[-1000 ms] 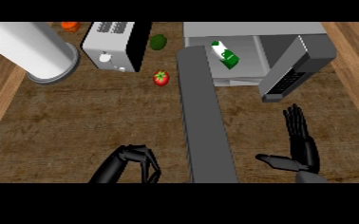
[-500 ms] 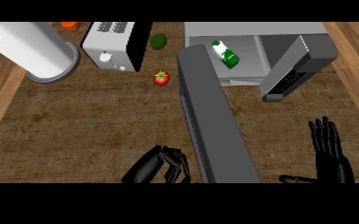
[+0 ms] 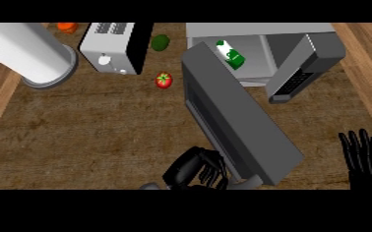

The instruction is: Pick up the milk, place it into the microwave and close the microwave

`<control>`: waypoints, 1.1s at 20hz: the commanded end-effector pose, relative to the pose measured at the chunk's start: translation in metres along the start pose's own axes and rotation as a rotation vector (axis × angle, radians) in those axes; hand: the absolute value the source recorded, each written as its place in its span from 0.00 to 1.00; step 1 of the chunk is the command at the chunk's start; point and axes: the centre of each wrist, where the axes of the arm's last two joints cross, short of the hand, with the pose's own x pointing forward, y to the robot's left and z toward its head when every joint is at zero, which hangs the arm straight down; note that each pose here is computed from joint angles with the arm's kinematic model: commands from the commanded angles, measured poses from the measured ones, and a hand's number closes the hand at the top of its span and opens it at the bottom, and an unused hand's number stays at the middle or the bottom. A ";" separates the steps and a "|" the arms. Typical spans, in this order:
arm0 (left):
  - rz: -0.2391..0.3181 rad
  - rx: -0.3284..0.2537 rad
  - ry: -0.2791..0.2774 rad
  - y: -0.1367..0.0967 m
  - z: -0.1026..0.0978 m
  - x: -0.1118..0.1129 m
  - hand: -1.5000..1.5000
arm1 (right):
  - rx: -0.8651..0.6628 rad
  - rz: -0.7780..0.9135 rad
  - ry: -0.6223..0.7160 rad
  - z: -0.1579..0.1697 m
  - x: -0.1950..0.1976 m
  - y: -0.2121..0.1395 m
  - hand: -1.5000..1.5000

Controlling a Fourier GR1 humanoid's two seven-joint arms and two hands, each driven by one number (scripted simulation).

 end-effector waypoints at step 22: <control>0.047 0.388 -0.207 0.043 -0.087 0.067 0.00 | 0.240 -0.072 -0.138 -0.053 0.064 0.012 0.00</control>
